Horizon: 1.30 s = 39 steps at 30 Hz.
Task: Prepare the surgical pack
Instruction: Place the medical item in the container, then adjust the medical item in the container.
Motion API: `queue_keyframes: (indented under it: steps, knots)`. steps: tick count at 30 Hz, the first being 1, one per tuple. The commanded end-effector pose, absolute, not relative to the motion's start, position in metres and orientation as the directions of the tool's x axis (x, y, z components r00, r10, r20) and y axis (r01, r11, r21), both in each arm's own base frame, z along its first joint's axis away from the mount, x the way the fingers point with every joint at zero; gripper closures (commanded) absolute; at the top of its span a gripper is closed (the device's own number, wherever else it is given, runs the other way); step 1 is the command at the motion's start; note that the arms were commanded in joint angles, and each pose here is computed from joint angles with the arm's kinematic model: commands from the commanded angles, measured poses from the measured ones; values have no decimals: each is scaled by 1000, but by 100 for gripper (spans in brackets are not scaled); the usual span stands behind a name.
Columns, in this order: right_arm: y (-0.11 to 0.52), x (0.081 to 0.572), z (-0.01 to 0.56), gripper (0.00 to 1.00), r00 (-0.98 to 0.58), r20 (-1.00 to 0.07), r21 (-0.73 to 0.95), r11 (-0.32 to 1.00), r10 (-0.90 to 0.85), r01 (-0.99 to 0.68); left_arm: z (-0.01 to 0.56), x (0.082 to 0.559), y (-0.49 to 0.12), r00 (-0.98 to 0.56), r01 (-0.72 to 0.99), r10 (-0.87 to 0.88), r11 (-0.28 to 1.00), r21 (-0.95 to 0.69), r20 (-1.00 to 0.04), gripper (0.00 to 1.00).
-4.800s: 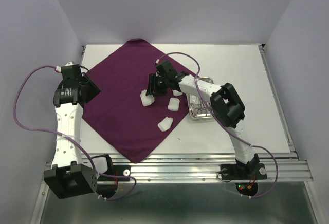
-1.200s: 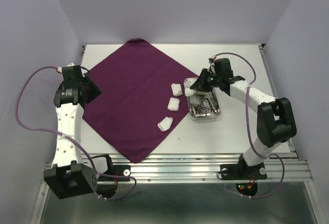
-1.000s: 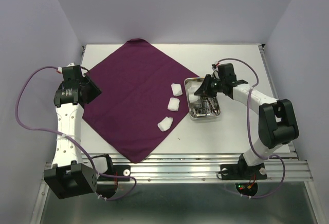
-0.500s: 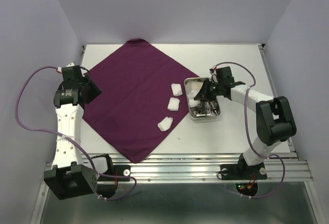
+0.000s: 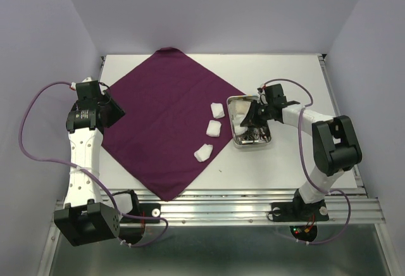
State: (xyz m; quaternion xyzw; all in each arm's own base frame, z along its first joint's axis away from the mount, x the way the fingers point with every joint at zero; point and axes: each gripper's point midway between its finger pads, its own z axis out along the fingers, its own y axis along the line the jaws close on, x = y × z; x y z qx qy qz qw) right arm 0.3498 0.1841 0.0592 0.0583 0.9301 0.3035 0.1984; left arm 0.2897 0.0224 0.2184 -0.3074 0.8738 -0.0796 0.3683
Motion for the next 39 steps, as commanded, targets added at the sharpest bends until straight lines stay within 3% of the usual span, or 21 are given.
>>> queue_keyframes:
  steps: [1,3,7,11,16,21,23,27,30,39]
  knots:
    - [177,358,55,93,-906,-361,543,840,222,-10,232,290,24,-508,-458,-587,804,-380,-630,59]
    - [174,359,55,81,-904,-364,528,849,225,-1,232,290,24,-508,-458,-587,804,-380,-630,60]
    - [171,361,59,39,-899,-375,513,858,226,1,232,290,24,-508,-457,-586,804,-379,-631,60]
    - [161,361,78,29,-874,-421,479,877,244,14,231,291,24,-508,-458,-587,804,-380,-630,60]
    - [154,362,93,27,-852,-458,458,889,255,20,228,293,23,-514,-455,-589,804,-384,-623,60]
    - [154,363,103,27,-837,-480,462,887,263,14,228,293,23,-511,-457,-590,802,-384,-624,60]
    - [157,364,106,32,-831,-485,481,877,272,7,227,293,23,-511,-457,-592,801,-386,-623,60]
    - [161,367,103,66,-832,-478,503,865,282,4,225,294,21,-516,-455,-595,800,-392,-616,60]
    - [168,372,102,83,-832,-472,529,849,291,-3,226,293,21,-514,-455,-597,798,-394,-616,60]
    - [175,384,72,91,-854,-422,543,839,303,30,227,293,21,-511,-455,-599,797,-397,-617,60]
